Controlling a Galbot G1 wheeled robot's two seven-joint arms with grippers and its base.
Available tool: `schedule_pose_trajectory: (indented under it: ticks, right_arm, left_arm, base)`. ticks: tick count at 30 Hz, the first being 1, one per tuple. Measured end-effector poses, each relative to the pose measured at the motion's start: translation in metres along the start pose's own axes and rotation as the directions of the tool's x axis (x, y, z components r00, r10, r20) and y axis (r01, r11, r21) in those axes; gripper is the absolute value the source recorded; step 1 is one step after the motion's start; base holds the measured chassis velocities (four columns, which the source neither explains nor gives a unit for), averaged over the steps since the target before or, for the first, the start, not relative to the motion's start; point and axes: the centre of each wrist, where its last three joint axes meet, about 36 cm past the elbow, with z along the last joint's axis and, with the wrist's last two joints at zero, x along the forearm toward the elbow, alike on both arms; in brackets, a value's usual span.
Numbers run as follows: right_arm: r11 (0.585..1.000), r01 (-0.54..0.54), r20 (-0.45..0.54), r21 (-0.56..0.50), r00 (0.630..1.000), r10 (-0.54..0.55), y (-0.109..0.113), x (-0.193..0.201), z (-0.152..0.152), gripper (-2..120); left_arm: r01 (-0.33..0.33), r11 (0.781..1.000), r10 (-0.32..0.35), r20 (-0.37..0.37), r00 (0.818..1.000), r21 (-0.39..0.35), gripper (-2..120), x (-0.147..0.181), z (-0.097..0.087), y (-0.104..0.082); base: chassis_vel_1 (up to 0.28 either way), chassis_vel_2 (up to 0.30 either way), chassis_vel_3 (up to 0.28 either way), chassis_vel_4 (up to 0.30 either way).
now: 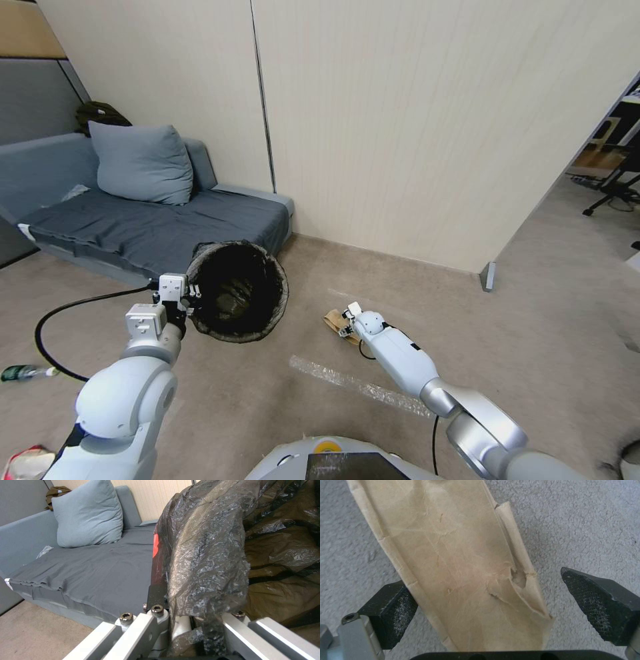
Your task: Pick up the trash bin, then pick up the garbage from the floor and place it into the trash bin.
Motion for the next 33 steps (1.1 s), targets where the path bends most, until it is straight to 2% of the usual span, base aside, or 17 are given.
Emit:
schedule_pose_trajectory:
  ticks: [2,3,6,7,10,12,13,17,18,20,24,25,31,33]
  right_arm:
    - [1.000,0.000,0.001,-0.004,1.000,0.000,0.000,-0.002,0.001,95]
    - [1.000,-0.002,0.005,-0.001,1.000,0.002,-0.002,-0.005,0.002,88]
    - [1.000,-0.002,0.007,0.002,1.000,0.002,-0.003,-0.007,0.004,82]
    - [1.000,0.002,0.013,0.010,1.000,-0.002,-0.002,-0.008,0.005,72]
    - [1.000,0.006,0.016,0.015,1.000,-0.006,-0.001,-0.009,0.006,69]
    - [1.000,0.015,0.021,0.026,1.000,-0.015,0.001,-0.012,0.007,48]
    - [1.000,0.015,0.021,0.026,1.000,-0.015,0.001,-0.012,0.007,48]
    - [0.999,0.015,0.031,0.048,0.999,-0.017,0.002,-0.012,0.006,28]
    - [0.999,0.015,0.031,0.048,0.999,-0.017,0.002,-0.012,0.006,28]
    - [0.998,0.017,0.040,0.053,0.999,-0.019,0.003,-0.010,0.004,18]
    - [0.998,0.017,0.050,0.059,0.999,-0.020,0.003,-0.007,0.002,9]
    - [0.998,0.018,0.055,0.063,0.998,-0.022,0.003,-0.004,0.000,2]
    - [0.998,0.033,0.085,0.048,0.996,-0.037,0.005,0.013,-0.009,0]
    - [0.998,0.053,0.115,0.022,0.992,-0.055,0.004,0.032,-0.016,0]
  left_arm:
    - [0.000,1.000,0.000,0.000,1.000,0.000,1,0.000,0.000,0.000]
    - [0.000,1.000,0.000,0.000,1.000,0.000,1,0.000,0.000,0.000]
    - [-0.001,1.000,0.001,-0.001,1.000,-0.001,1,0.000,0.000,0.000]
    - [0.000,1.000,0.000,-0.002,1.000,-0.002,1,0.000,0.000,0.000]
    - [0.000,1.000,0.000,-0.002,1.000,-0.002,1,0.000,0.000,0.000]
    - [0.000,1.000,0.000,-0.002,1.000,-0.001,1,0.000,0.001,0.000]
    - [0.000,1.000,0.000,-0.002,1.000,-0.001,1,0.000,0.001,0.000]
    - [-0.001,1.000,0.001,-0.002,1.000,-0.002,1,0.000,0.001,0.000]
    - [-0.001,1.000,0.001,-0.002,1.000,-0.002,1,0.000,0.001,0.000]
    - [-0.002,1.000,0.002,-0.003,1.000,-0.001,1,0.000,0.001,0.000]
    - [-0.002,1.000,0.002,-0.002,1.000,-0.002,1,0.000,0.001,0.000]
    - [-0.002,1.000,0.002,-0.001,1.000,-0.004,1,0.000,0.000,0.000]
    - [-0.003,1.000,0.003,0.000,1.000,-0.009,1,0.001,0.000,0.000]
    - [-0.002,1.000,0.002,0.000,1.000,-0.012,1,0.001,0.000,0.001]
  base:
    - [0.000,0.000,0.000,0.000]
    - [0.000,0.000,0.000,0.000]
    - [0.000,0.000,0.000,0.000]
    - [0.000,0.000,0.000,0.000]
    - [0.000,0.000,0.000,0.000]
    - [0.000,0.000,0.000,0.000]
    - [0.000,0.000,0.000,0.000]
    - [0.000,0.000,0.000,0.000]
    - [0.000,0.000,0.000,0.000]
    - [0.000,0.000,0.000,0.000]
    - [0.000,0.000,0.000,0.000]
    - [0.000,0.000,0.000,0.000]
    - [0.000,0.000,0.000,0.000]
    - [0.000,0.000,0.000,0.000]
